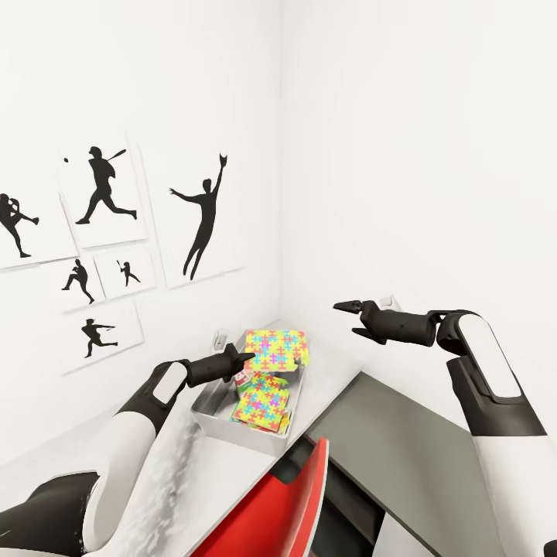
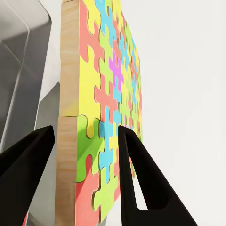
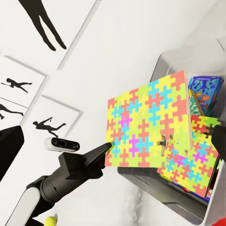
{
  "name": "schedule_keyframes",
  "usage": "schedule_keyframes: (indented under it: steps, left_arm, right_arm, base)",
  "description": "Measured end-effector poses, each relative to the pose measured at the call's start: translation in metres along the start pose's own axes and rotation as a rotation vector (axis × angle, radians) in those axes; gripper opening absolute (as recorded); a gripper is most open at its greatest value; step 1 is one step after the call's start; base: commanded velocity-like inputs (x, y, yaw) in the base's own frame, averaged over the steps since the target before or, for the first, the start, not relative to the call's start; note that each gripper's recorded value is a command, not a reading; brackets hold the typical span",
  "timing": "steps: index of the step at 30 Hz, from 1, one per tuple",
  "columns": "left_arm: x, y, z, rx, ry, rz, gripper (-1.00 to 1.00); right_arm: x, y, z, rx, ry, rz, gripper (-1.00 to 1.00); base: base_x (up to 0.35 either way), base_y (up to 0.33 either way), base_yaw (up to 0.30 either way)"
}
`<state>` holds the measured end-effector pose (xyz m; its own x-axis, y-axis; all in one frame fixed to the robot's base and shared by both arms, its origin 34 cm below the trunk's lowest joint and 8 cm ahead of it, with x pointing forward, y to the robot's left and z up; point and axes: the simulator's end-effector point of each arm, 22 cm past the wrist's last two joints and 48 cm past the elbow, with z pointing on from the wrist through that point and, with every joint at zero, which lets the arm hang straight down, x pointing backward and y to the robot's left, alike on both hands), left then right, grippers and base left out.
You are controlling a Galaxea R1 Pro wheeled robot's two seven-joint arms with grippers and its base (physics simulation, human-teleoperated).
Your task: Put all the toys in the child's room - the three board games (two on the bed and one on the table), the two jigsaw puzzles on the table, and the tennis ball on the table - inside the toy box on the table in the child's room.
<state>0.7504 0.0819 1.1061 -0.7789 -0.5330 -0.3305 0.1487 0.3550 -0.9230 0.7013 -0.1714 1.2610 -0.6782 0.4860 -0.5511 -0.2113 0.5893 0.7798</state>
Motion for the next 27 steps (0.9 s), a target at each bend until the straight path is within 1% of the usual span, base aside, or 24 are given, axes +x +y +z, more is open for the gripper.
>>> schedule_keyframes:
  steps: [4,7,10,13,20,27]
  left_arm:
    - [0.0,0.0,0.0,-0.002,0.002,0.0,-1.0]
    - [0.001,0.001,0.0,-0.003,0.003,-0.001,-1.0]
    - [0.001,0.001,0.0,-0.004,0.004,-0.001,-1.0]
    - [0.001,0.003,0.0,-0.01,0.005,-0.001,-1.0]
    - [0.001,0.012,0.0,-0.05,0.005,-0.004,-1.0]
    - [0.002,0.018,0.001,-0.061,0.008,-0.009,-1.0]
  right_arm:
    - [-0.001,0.001,-0.001,0.0,-0.005,-0.001,1.0]
    - [-0.004,0.008,-0.004,-0.007,-0.019,-0.016,1.0]
    - [-0.005,0.01,-0.005,-0.009,-0.025,-0.02,1.0]
    - [-0.006,0.01,-0.005,-0.008,-0.025,-0.02,1.0]
    - [-0.006,0.009,-0.006,-0.008,-0.026,-0.02,1.0]
    - [-0.005,0.006,-0.003,-0.006,-0.022,-0.016,1.0]
  base:
    - [0.0,0.0,0.0]
    - [0.0,0.0,0.0]
    - [0.0,0.0,0.0]
    - [0.0,0.0,0.0]
    - [0.0,0.0,0.0]
    - [0.0,0.0,0.0]
